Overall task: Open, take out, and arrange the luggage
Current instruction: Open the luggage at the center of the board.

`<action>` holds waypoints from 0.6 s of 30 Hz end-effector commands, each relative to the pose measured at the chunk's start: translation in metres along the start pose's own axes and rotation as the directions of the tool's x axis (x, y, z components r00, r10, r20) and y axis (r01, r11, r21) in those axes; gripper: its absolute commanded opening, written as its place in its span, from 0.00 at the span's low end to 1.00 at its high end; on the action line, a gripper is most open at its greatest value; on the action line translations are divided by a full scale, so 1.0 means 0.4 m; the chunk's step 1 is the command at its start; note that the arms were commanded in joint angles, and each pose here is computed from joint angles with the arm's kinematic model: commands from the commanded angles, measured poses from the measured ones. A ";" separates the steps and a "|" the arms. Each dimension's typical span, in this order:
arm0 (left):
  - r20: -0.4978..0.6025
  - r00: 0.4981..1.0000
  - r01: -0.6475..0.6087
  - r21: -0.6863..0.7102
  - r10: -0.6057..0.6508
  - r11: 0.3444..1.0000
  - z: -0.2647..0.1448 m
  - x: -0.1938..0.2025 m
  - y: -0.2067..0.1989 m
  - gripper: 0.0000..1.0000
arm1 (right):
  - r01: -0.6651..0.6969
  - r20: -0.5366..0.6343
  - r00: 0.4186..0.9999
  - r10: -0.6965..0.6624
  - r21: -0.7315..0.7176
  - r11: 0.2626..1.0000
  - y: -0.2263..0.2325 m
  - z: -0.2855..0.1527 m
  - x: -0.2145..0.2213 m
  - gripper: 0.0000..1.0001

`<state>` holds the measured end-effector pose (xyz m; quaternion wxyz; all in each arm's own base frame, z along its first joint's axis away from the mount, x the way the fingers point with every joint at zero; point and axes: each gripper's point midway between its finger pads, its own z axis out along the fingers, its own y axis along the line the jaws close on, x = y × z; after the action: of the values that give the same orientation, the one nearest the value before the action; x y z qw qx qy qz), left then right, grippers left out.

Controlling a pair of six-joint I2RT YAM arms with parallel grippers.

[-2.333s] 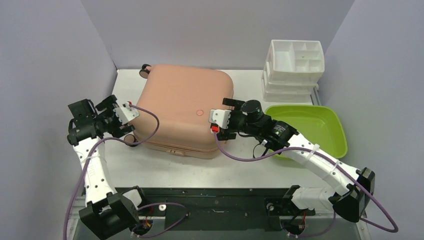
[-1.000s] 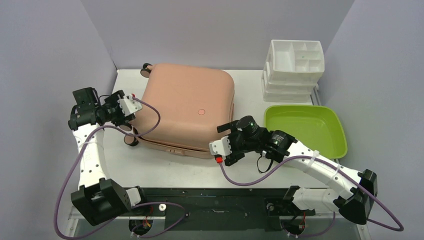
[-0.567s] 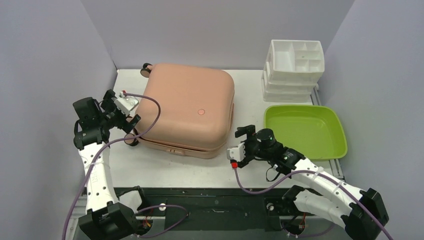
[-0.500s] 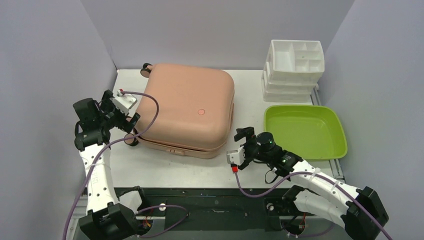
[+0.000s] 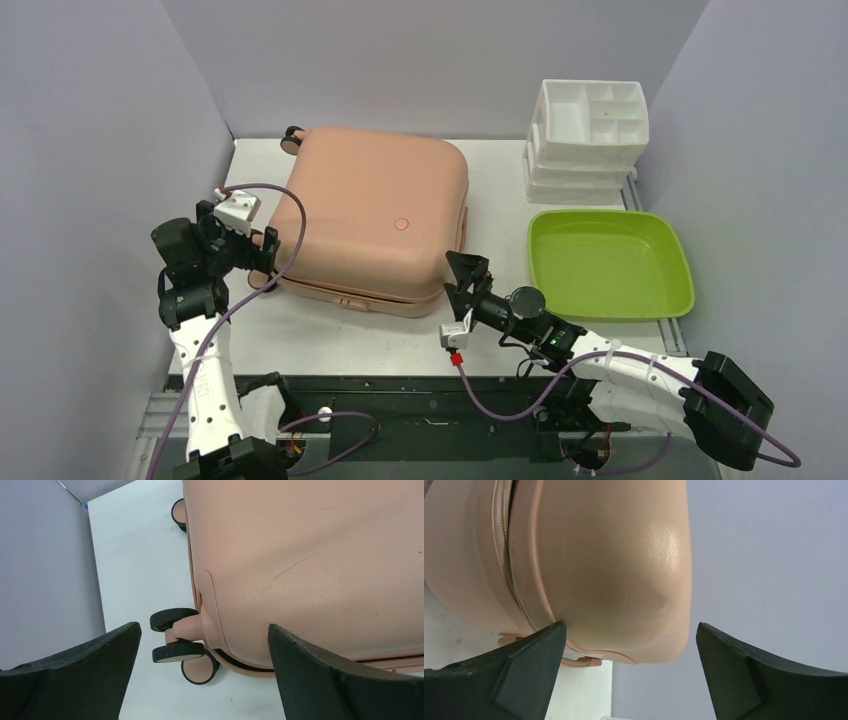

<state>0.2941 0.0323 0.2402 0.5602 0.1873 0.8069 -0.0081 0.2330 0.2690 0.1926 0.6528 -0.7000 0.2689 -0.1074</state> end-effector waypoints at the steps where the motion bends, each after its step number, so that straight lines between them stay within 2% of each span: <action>1: 0.096 0.994 0.050 -0.023 -0.048 0.998 -0.011 -0.064 0.007 0.96 | 0.073 0.008 0.997 -0.073 0.031 0.997 -0.013 0.020 -0.009 1.00; 9: 0.103 0.994 0.045 -0.035 -0.041 0.998 -0.018 -0.077 0.012 0.96 | 0.035 0.082 0.996 -0.026 -0.107 0.994 0.036 -0.018 -0.030 1.00; 14: 0.124 0.991 0.060 -0.016 -0.058 0.998 -0.015 -0.087 0.005 0.96 | 0.022 0.044 0.999 -0.014 -0.175 0.984 0.073 -0.021 0.011 1.00; 18: 0.127 0.989 0.074 0.006 -0.074 0.997 -0.004 -0.082 -0.002 0.96 | 0.000 0.006 1.000 0.001 -0.142 0.990 0.065 -0.001 0.040 1.00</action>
<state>0.2964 0.0268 0.2559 0.5858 0.1510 0.7956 -0.0312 0.2295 0.2525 0.1511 0.5844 -0.7589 0.2740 -0.0866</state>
